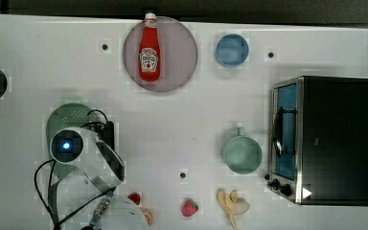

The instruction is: Drag strainer left to right.

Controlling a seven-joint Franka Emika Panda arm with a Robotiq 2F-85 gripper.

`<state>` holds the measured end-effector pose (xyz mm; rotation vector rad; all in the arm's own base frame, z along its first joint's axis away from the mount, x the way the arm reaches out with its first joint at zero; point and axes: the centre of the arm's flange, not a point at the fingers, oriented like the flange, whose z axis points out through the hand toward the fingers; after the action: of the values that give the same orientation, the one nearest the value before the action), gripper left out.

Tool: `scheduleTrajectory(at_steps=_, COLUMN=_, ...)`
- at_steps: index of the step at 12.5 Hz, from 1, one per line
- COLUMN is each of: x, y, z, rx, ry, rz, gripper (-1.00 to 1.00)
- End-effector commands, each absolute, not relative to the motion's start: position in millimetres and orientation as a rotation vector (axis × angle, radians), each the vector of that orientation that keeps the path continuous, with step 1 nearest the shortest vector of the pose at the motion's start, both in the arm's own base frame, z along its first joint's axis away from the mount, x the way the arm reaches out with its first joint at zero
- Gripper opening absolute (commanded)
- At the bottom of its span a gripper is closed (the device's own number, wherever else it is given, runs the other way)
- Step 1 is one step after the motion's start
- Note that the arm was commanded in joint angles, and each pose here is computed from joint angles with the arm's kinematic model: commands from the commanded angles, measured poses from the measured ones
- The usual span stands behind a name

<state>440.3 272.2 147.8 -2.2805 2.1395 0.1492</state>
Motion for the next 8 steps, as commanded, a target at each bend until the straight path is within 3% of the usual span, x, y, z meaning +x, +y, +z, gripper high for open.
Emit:
scheduleTrajectory(at_steps=1, x=458.0, y=217.7, z=161.9, rx=-2.213, ry=2.22, rz=0.111, gripper=1.0)
scheduleTrajectory(at_steps=8, x=462.3, y=139.9, z=159.9, rx=-2.244, ry=2.235, rz=0.096, gripper=1.0)
